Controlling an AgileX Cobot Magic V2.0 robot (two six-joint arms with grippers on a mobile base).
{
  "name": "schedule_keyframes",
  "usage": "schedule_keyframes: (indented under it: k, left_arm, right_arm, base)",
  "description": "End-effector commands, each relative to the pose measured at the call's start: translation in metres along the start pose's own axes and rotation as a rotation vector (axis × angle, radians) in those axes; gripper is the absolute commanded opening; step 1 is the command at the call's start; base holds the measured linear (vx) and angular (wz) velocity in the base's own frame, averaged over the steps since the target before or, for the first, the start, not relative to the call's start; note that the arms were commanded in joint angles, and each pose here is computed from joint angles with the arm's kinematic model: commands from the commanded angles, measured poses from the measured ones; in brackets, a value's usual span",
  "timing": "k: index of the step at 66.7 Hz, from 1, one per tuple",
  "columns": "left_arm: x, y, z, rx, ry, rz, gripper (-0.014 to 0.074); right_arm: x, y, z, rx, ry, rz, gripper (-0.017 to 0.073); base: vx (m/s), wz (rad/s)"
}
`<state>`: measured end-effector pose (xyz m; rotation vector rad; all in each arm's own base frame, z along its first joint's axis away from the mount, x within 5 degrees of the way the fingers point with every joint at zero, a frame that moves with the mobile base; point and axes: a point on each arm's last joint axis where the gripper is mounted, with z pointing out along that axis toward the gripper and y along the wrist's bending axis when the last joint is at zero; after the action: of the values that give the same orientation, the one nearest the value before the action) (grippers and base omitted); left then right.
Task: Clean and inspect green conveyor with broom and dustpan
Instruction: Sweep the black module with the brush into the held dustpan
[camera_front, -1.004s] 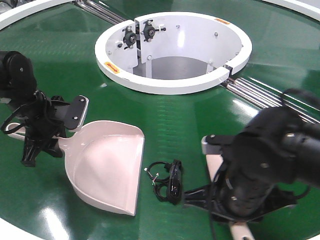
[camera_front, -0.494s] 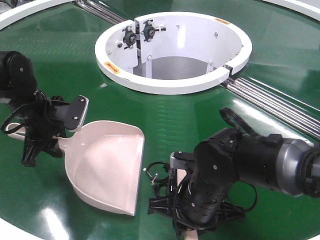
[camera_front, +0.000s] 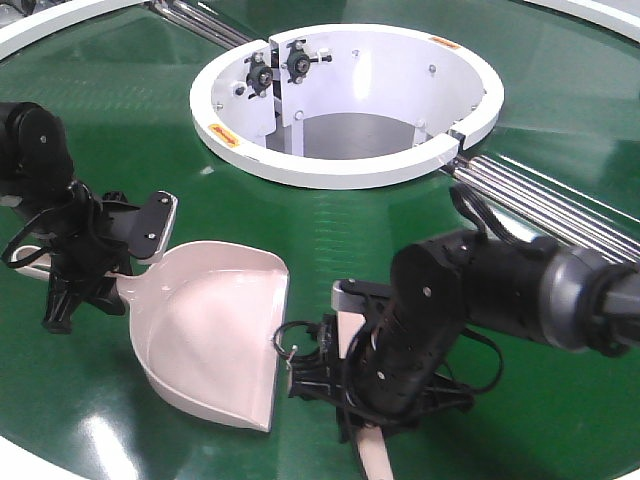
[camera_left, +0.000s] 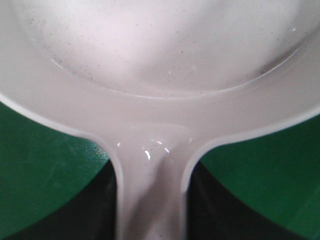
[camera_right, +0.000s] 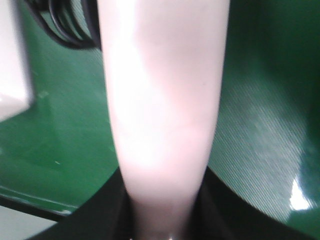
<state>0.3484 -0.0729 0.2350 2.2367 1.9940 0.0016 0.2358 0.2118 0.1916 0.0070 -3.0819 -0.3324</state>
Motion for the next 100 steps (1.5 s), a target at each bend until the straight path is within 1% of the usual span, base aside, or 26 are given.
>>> schedule_keyframes:
  k: [1,7,14,22,23,26,30,38,45,48,53,55,56,61,63,66,70,75,81,90,96,100]
  left_arm:
    - [-0.005,0.001,-0.022,-0.07,-0.023,0.004,-0.0008]
    - [-0.005,0.001,-0.022,-0.07,-0.023,0.004,-0.0008]
    - [-0.005,0.001,-0.022,-0.07,-0.023,0.004,-0.0008]
    - [-0.005,0.001,-0.022,-0.07,-0.023,0.004,-0.0008]
    - [-0.005,0.001,-0.022,-0.07,-0.023,0.004,-0.0008]
    - [-0.005,0.001,-0.022,-0.07,-0.023,0.004,-0.0008]
    - [-0.005,0.001,-0.022,-0.07,-0.023,0.004,-0.0008]
    - [-0.005,0.001,-0.022,-0.07,-0.023,0.004,-0.0008]
    - [-0.005,0.001,-0.022,-0.07,-0.023,0.004,-0.0008]
    - [-0.005,0.001,-0.022,-0.069,-0.023,0.004,-0.0008]
    - [-0.005,0.001,-0.022,-0.069,-0.023,0.004,-0.0008]
    - [-0.005,0.001,-0.022,-0.069,-0.023,0.004,-0.0008]
    - [-0.005,0.001,-0.022,-0.069,-0.023,0.004,-0.0008]
    - [-0.005,0.001,-0.022,-0.069,-0.023,0.004,-0.0008]
    - [-0.005,0.001,-0.022,-0.069,-0.023,0.004,-0.0008]
    - [-0.005,0.001,-0.022,-0.069,-0.023,0.004,-0.0008]
    - [-0.005,0.001,-0.022,-0.069,-0.023,0.004,-0.0008]
    - [-0.005,0.001,-0.022,-0.069,-0.023,0.004,-0.0008]
    - [-0.005,0.001,-0.022,-0.069,-0.023,0.004,-0.0008]
    - [-0.005,0.001,-0.022,-0.069,-0.023,0.004,-0.0008]
    - [-0.005,0.001,-0.022,-0.069,-0.023,0.004,-0.0008]
    - [-0.005,0.001,-0.022,-0.069,-0.023,0.004,-0.0008]
  right_arm:
    - [-0.009,0.015,-0.019,-0.064,-0.021,-0.043,-0.0003]
    - [-0.016,0.025,-0.014,-0.084,0.029,-0.07,-0.0003]
    - [-0.023,0.038,-0.009,-0.142,0.083,-0.094,-0.0003]
    - [-0.03,0.06,-0.013,-0.232,0.089,-0.158,-0.0003]
    - [-0.031,0.064,-0.015,-0.246,0.082,-0.173,-0.0003]
    - [-0.032,0.073,-0.018,-0.267,0.071,-0.197,-0.0003]
    - [-0.033,0.083,-0.024,-0.286,0.046,-0.231,-0.0003]
    - [-0.035,0.095,-0.034,-0.307,0.022,-0.265,-0.0003]
    - [-0.036,0.096,-0.039,-0.293,0.017,-0.273,-0.0003]
    - [-0.035,0.094,-0.041,-0.267,0.02,-0.273,-0.0003]
    - [-0.035,0.087,-0.043,-0.193,0.016,-0.273,-0.0002]
    - [-0.036,0.082,-0.044,-0.136,0.007,-0.274,-0.0002]
    - [-0.036,0.08,-0.045,-0.121,0.009,-0.267,-0.0002]
    - [-0.036,0.067,-0.05,0.016,-0.011,-0.235,-0.0001]
    - [-0.037,0.061,-0.053,0.07,-0.03,-0.23,-0.0001]
    - [-0.037,0.056,-0.06,0.124,-0.056,-0.211,0.0]
    - [-0.037,0.05,-0.071,0.17,-0.112,-0.216,0.0001]
    - [-0.036,0.045,-0.089,0.176,-0.179,-0.227,0.0001]
    - [-0.036,0.035,-0.109,0.172,-0.235,-0.218,0.0002]
    - [-0.04,0.01,-0.138,0.162,-0.29,-0.184,0.0004]
    - [-0.04,-0.006,-0.157,0.157,-0.333,-0.195,0.0004]
    - [-0.041,-0.017,-0.168,0.156,-0.357,-0.19,0.0004]
  base:
    - [0.0,0.0]
    - [0.0,0.0]
    - [0.0,0.0]
    - [0.0,0.0]
    - [0.0,0.0]
    - [0.0,0.0]
    - [0.0,0.0]
    - [0.0,0.0]
    - [0.0,0.0]
    - [0.0,0.0]
    - [0.0,0.0]
    - [0.0,0.0]
    - [0.0,0.0]
    - [0.0,0.0]
    - [0.0,0.0]
    - [0.0,0.0]
    - [0.0,0.0]
    - [0.0,0.0]
    - [0.0,0.0]
    - [0.0,0.0]
    - [0.0,0.0]
    - [0.0,0.0]
